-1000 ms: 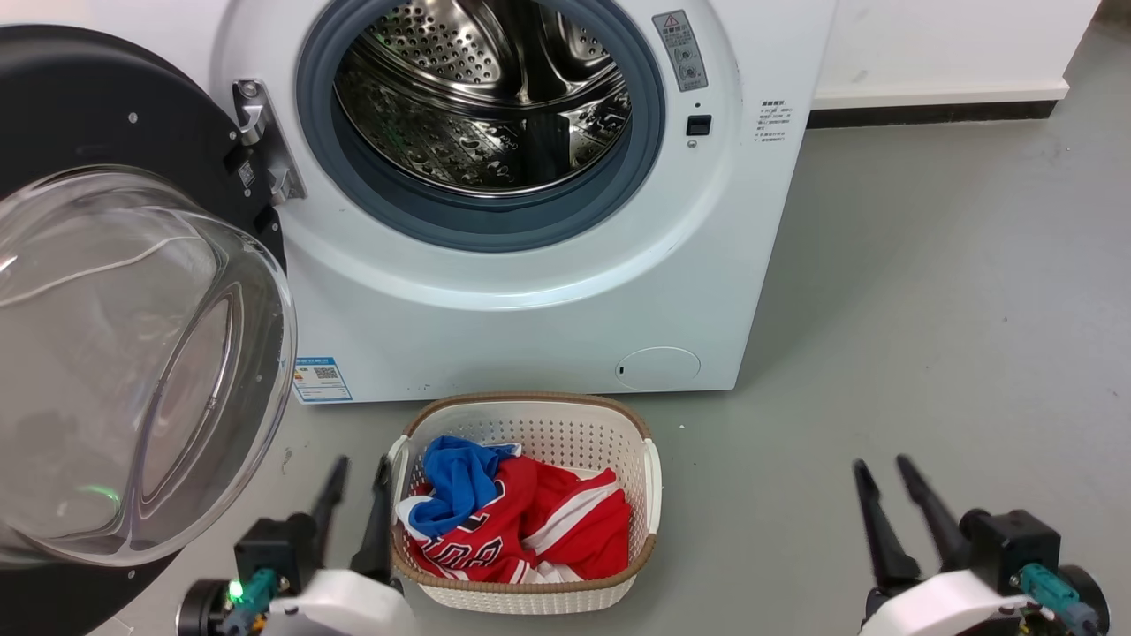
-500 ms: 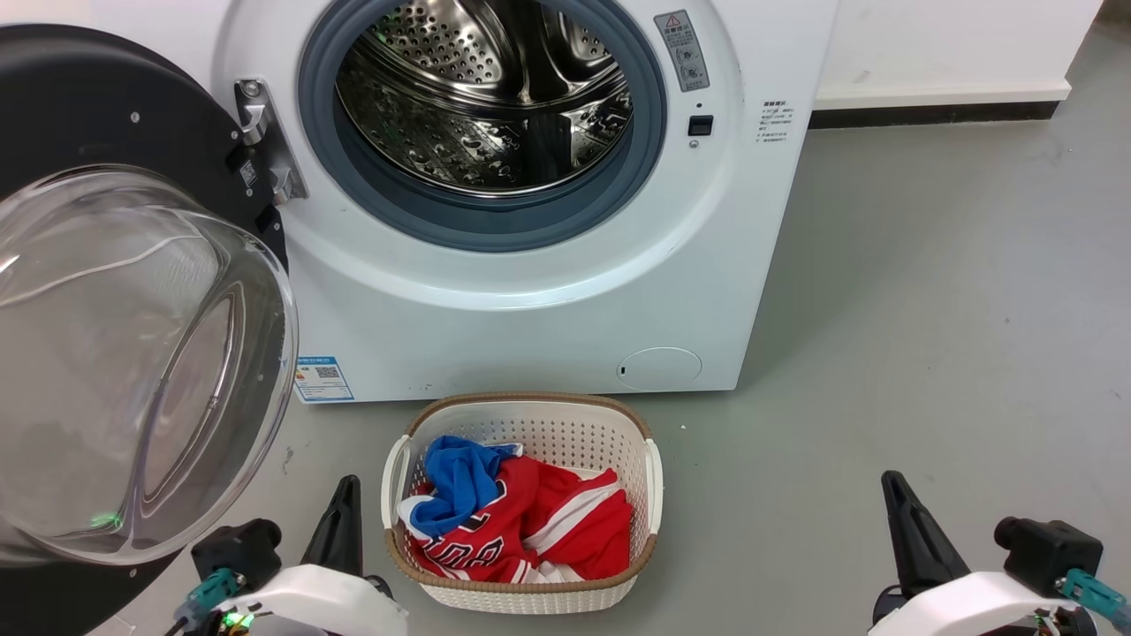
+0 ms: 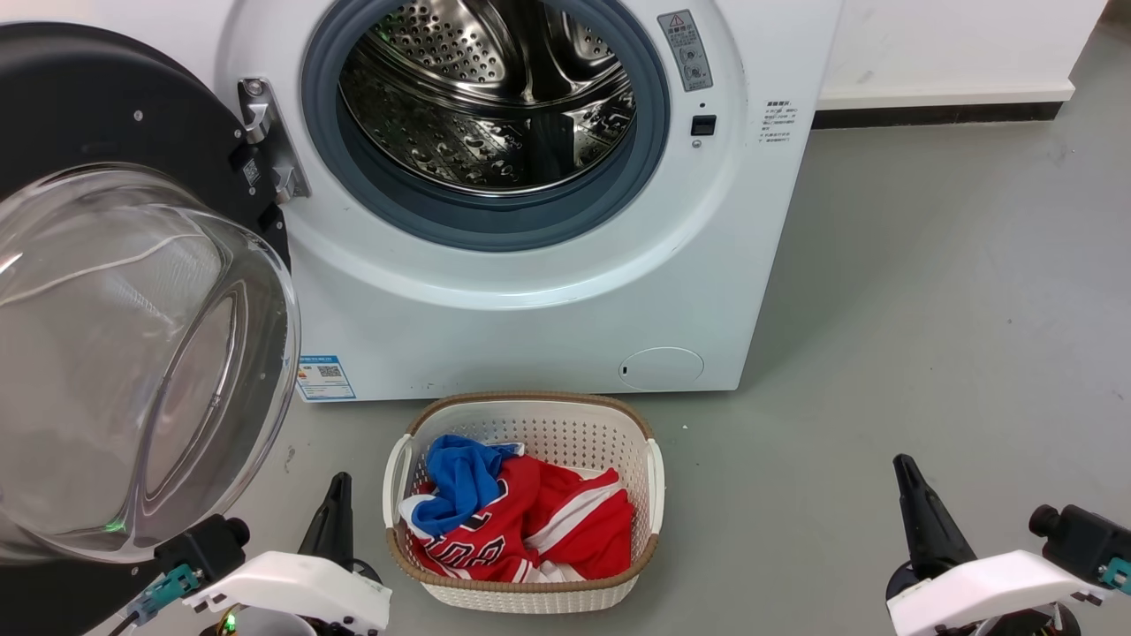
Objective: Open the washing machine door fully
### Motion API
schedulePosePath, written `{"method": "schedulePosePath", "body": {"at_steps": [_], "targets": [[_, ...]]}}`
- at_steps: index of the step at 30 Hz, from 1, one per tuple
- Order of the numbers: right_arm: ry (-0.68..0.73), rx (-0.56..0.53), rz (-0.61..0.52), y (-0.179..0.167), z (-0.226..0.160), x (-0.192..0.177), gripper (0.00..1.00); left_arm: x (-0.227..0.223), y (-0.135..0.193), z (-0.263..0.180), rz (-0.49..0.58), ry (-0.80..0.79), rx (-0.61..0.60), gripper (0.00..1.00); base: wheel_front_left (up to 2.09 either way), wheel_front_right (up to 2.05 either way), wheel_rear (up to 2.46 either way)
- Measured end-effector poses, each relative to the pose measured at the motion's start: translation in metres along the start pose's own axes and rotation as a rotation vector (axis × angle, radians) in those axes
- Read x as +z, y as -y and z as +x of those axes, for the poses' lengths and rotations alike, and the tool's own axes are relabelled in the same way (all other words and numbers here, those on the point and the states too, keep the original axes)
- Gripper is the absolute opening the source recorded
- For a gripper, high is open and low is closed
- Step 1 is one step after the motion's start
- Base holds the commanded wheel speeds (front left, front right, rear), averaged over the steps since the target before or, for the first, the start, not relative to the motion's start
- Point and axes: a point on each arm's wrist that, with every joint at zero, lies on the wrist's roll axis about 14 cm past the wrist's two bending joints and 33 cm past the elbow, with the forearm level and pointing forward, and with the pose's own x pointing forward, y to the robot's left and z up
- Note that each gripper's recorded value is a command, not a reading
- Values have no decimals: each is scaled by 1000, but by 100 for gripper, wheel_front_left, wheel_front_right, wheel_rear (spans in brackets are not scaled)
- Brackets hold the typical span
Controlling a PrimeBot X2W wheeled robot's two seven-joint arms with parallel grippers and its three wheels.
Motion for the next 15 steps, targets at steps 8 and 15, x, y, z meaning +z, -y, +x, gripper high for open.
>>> {"method": "schedulePosePath", "body": {"at_steps": [8, 15], "targets": [[9, -9, 120, 2, 3, 3, 0, 1, -1, 1, -125, -9, 5, 0, 0, 0, 0], [12, -17, 218, 5, 5, 4, 0, 6, -1, 4, -218, -2, 3, 0, 0, 0, 0]]}}
